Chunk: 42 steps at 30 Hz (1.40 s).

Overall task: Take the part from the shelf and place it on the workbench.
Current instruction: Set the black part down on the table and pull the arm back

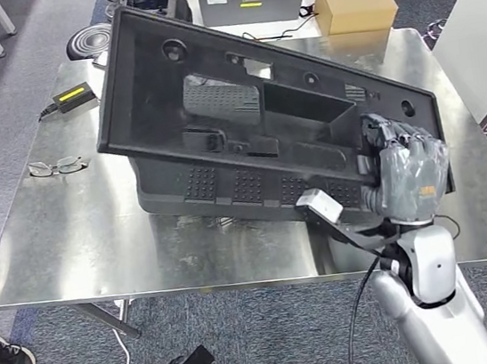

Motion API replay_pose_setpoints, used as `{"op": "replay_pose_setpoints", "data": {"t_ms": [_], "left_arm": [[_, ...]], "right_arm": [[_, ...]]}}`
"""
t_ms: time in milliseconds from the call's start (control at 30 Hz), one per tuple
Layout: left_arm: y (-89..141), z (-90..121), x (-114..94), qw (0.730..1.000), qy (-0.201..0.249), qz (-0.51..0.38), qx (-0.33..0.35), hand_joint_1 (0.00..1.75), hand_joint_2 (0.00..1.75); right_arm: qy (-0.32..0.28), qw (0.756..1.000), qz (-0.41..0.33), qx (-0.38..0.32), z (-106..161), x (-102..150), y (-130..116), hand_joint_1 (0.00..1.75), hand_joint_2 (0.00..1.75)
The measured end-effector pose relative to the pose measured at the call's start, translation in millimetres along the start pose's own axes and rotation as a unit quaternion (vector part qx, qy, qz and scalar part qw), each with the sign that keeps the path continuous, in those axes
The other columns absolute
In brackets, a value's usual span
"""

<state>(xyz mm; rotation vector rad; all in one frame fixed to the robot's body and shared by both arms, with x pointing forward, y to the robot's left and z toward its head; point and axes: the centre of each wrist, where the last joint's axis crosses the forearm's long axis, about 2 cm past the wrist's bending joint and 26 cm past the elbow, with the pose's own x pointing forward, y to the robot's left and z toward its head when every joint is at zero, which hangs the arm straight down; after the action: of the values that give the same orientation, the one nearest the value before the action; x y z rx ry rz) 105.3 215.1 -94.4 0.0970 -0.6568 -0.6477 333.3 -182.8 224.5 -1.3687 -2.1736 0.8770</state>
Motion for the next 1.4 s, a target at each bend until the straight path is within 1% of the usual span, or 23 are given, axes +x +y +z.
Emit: {"op": "replay_pose_setpoints", "data": {"t_ms": [133,267,367,467,533,667,767,967,1100,1233,1400], "left_arm": [[1.6,-1.7,4.1,1.000,0.008,-0.009,0.003,0.00,0.00],[3.3,-4.0,10.1,1.000,0.009,-0.020,0.003,0.00,0.00],[3.5,-5.0,13.3,1.000,0.007,-0.028,0.001,0.00,0.00],[4.0,-6.3,17.3,0.999,0.006,-0.034,0.000,0.00,0.00],[3.9,-6.6,18.6,0.999,0.005,-0.035,0.000,0.00,0.00],[3.8,-6.8,19.4,0.999,0.003,-0.038,-0.001,0.00,0.00],[3.5,-6.9,19.9,0.999,0.003,-0.040,-0.002,0.00,0.00],[2.8,-6.8,20.4,0.999,0.010,-0.044,-0.003,0.00,0.00],[2.7,-7.1,21.4,0.999,0.013,-0.048,-0.004,0.00,0.00],[2.4,-8.1,25.6,0.999,0.010,-0.052,-0.005,0.00,0.00],[2.1,-8.9,28.9,0.999,0.010,-0.053,-0.006,0.00,0.00]], "right_arm": [[0.003,0.998,0.052,0.019,-22.1,-4.6,4.8,1.75,1.75],[0.026,0.992,0.111,0.049,-46.6,-9.1,12.4,1.75,1.75],[0.041,0.987,0.136,0.074,-60.3,-10.1,20.7,1.75,1.75],[0.037,0.982,0.161,0.090,-75.9,-15.7,28.6,1.75,1.75],[0.034,0.980,0.172,0.098,-81.7,-19.8,32.3,1.75,1.75],[0.030,0.976,0.185,0.110,-85.1,-23.4,37.4,1.75,1.75],[0.040,0.972,0.196,0.123,-87.4,-26.6,40.2,1.75,1.75],[0.071,0.956,0.238,0.156,-98.2,-51.1,45.4,1.75,1.75],[0.090,0.945,0.254,0.188,-92.7,-59.2,54.9,1.75,1.75],[0.098,0.936,0.251,0.228,-79.3,-46.0,70.7,1.75,1.75],[0.088,0.927,0.236,0.279,-59.8,-15.3,89.9,1.75,1.75]]}}
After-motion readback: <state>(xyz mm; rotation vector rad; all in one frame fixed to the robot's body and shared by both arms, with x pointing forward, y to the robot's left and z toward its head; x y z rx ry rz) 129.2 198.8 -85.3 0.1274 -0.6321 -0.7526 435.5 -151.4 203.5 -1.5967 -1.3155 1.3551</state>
